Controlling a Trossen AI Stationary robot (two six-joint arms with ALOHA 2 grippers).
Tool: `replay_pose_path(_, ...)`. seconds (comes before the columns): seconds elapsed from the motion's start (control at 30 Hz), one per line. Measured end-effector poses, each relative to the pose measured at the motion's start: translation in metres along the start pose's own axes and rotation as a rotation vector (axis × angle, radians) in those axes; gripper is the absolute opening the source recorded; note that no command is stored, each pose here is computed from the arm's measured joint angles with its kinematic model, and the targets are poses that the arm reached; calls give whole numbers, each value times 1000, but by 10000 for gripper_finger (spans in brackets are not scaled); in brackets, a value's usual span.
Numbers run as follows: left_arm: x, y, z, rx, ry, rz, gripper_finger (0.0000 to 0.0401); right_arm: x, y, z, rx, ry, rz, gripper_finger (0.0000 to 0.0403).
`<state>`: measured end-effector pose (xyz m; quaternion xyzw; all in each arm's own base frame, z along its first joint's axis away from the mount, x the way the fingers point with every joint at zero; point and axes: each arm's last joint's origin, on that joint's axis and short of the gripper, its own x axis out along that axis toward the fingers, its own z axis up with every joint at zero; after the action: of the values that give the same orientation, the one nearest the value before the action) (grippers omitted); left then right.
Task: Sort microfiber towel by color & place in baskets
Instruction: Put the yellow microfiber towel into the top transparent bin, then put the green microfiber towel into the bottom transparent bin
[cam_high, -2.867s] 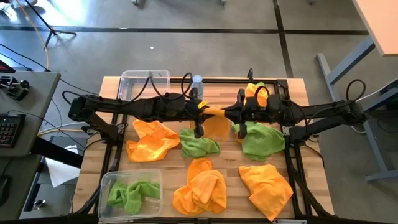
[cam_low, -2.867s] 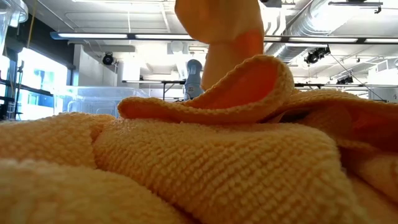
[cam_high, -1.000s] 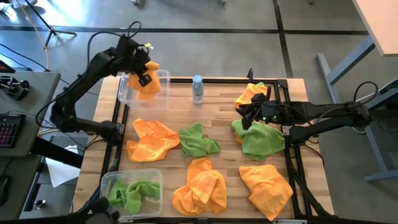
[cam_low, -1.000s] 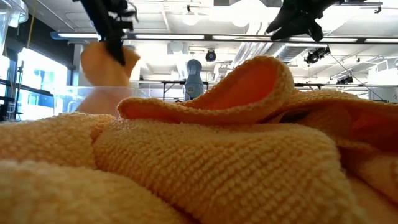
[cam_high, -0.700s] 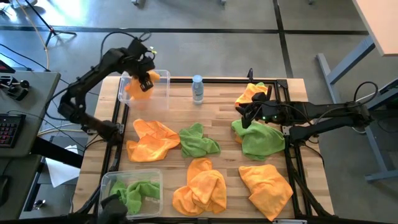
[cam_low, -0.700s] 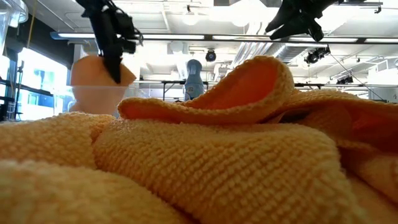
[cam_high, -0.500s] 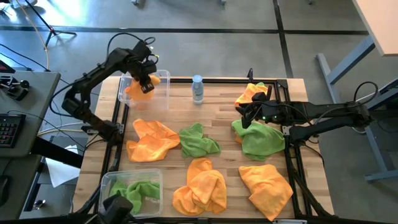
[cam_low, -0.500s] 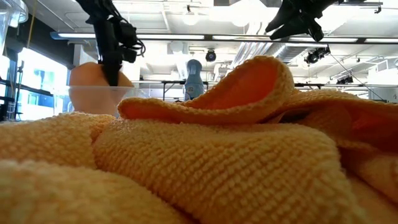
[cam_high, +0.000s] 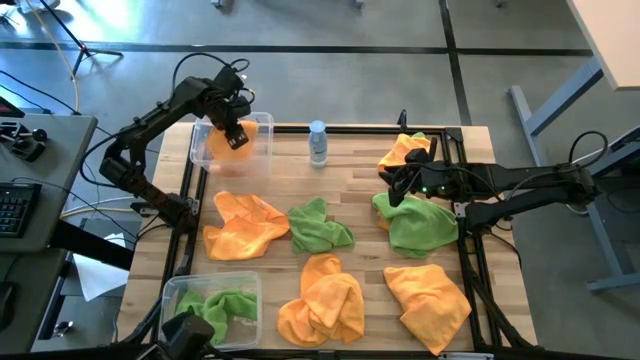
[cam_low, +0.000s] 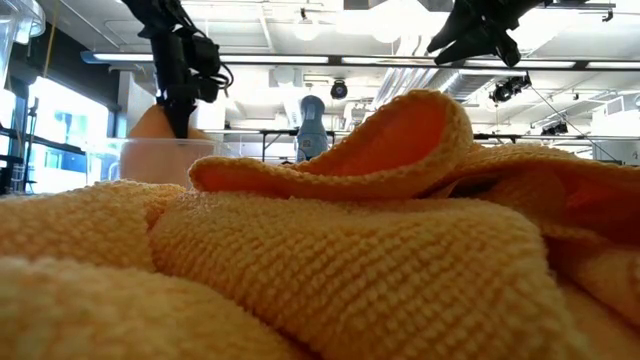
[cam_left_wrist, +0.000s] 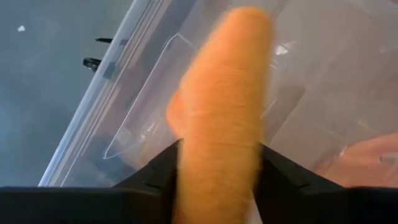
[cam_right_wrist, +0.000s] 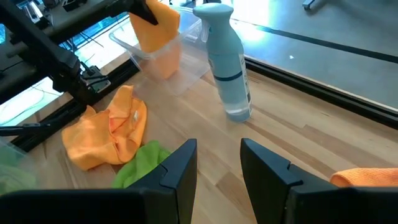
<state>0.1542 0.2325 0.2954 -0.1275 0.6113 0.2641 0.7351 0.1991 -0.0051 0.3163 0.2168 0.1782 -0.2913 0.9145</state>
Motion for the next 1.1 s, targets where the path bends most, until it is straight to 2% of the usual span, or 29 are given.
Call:
replay_pose_path(0.27, -1, -9, 2, 4, 13, -19, 179, 0, -1, -1, -10, 13, -4, 117)
replay_pose_path(0.37, -2, -23, 2, 130, 50, -62, 179, 0, -1, -1, -10, 14, -5, 117)
replay_pose_path(0.43, -2, -23, 6, 151, 81, 115, 179, 0, -1, -1, -11, 14, -5, 117)
replay_pose_path(0.47, -3, -20, 9, 111, 77, 223, 179, 0, -1, -1, -11, 14, -5, 117)
replay_pose_path(0.5, -4, -16, 10, 73, 63, 271, 179, 0, -1, -1, -11, 14, -5, 117)
replay_pose_path(0.53, -7, -16, 11, 66, 49, 225, 179, 0, -1, -1, -10, 14, -5, 117)
replay_pose_path(0.6, -12, -22, 7, 121, 14, -17, 179, 0, -1, -1, -9, 14, -5, 117)
replay_pose_path(0.63, -14, -24, 8, 143, 0, -66, 179, 0, -1, -1, -8, 14, -5, 117)
replay_pose_path(0.67, -14, -24, 9, 134, -4, -27, 179, 0, -1, -1, -8, 13, -5, 117)
replay_pose_path(0.73, -13, -16, 12, 43, 16, 141, 179, 0, -1, -1, -6, 14, -5, 117)
replay_pose_path(0.77, -14, -12, 11, 12, 13, 154, 179, 0, -1, -1, -5, 14, -5, 117)
replay_pose_path(0.87, -23, -15, 1, 68, -27, -122, 177, 0, -1, -1, -3, 14, -5, 117)
replay_pose_path(0.9, -23, -15, 1, 73, -32, -101, 175, 0, -1, -1, -3, 14, -5, 117)
replay_pose_path(0.93, -23, -12, 4, 43, -29, -18, 173, 0, -1, -1, -3, 13, -5, 117)
replay_pose_path(0.97, -22, -7, 6, -16, -26, 64, 172, 0, -1, -1, -3, 13, -5, 117)
replay_pose_path(1.0, -21, -3, 5, -60, -25, 89, 170, 0, -1, -1, -3, 13, -5, 117)
replay_pose_path(1.03, -23, -2, 3, -67, -33, 36, 168, 0, -1, -1, -3, 13, -5, 117)
replay_pose_path(1.1, -31, -5, -4, -4, -74, -99, 164, 0, -1, -1, -6, 13, -6, 117)
